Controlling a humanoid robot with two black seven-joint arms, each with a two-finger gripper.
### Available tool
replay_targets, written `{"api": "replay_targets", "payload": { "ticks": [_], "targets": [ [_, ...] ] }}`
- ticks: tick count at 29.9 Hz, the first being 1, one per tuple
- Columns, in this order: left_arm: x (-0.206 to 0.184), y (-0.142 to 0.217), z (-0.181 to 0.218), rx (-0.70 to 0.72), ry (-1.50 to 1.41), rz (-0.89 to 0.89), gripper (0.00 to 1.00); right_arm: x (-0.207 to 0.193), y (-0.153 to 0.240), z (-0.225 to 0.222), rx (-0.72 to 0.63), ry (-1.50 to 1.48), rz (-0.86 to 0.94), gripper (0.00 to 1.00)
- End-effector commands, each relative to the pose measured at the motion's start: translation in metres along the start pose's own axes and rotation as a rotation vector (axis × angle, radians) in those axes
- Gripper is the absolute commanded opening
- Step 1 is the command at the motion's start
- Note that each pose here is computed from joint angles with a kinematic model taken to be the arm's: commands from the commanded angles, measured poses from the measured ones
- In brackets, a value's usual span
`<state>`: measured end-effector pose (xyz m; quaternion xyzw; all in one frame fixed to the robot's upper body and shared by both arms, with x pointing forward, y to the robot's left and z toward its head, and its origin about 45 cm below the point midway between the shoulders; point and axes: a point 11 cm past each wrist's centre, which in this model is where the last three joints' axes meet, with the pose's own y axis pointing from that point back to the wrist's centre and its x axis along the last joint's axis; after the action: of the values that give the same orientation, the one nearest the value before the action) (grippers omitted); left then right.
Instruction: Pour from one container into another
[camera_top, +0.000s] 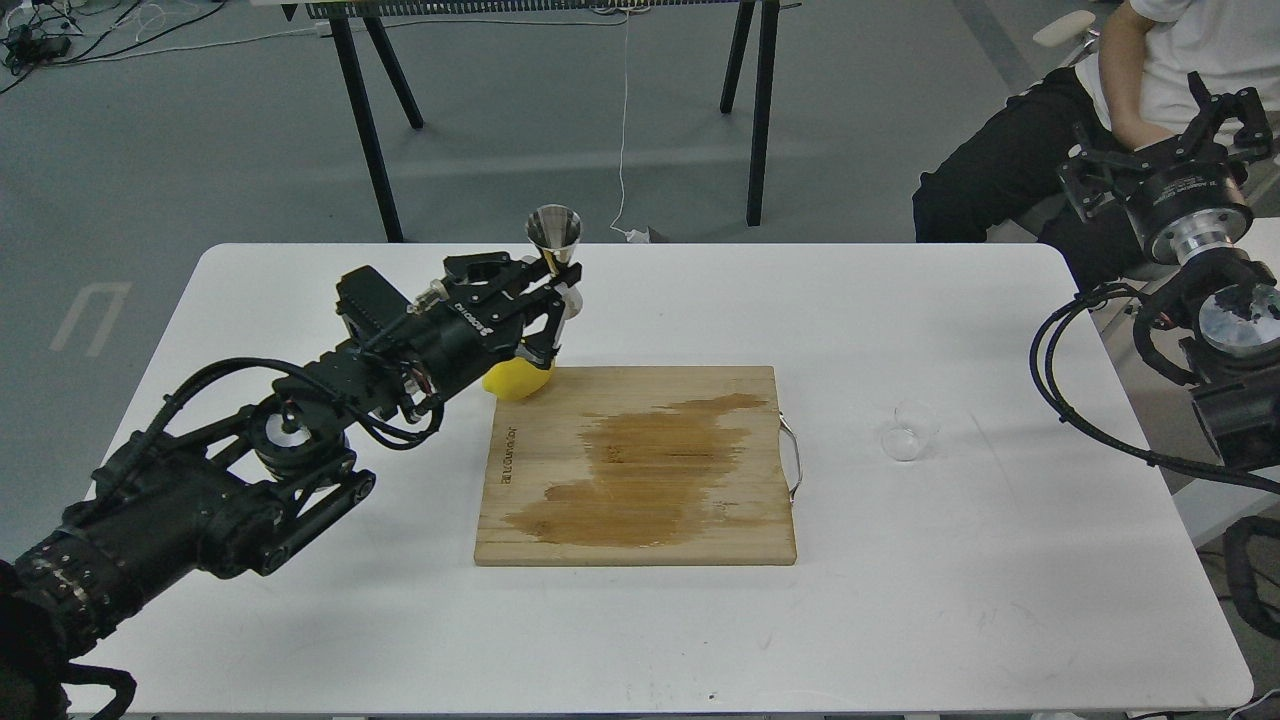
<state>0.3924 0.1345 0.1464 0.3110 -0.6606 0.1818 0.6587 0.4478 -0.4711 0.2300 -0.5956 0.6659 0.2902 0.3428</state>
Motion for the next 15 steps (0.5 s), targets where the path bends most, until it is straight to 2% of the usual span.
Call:
{"api": "replay_targets", "payload": {
  "ticks": [1,6,15],
  "targets": [
    [-0.019,-0.018,0.042,-0.072,0.015,-0.054,0.19,0.004,0.002,0.000,-0.001,0.007,0.011,1.00],
    [-0.035,-0.037,0.090,-0.142,0.019,-0.091,0.19,0.005,0.002,0.000,-0.005,0.011,0.014,1.00],
    [-0.062,-0.024,0.065,-0.052,-0.010,-0.175,0.23,0.011,0.005,-0.003,-0.001,0.018,0.029,1.00]
  ]
}}
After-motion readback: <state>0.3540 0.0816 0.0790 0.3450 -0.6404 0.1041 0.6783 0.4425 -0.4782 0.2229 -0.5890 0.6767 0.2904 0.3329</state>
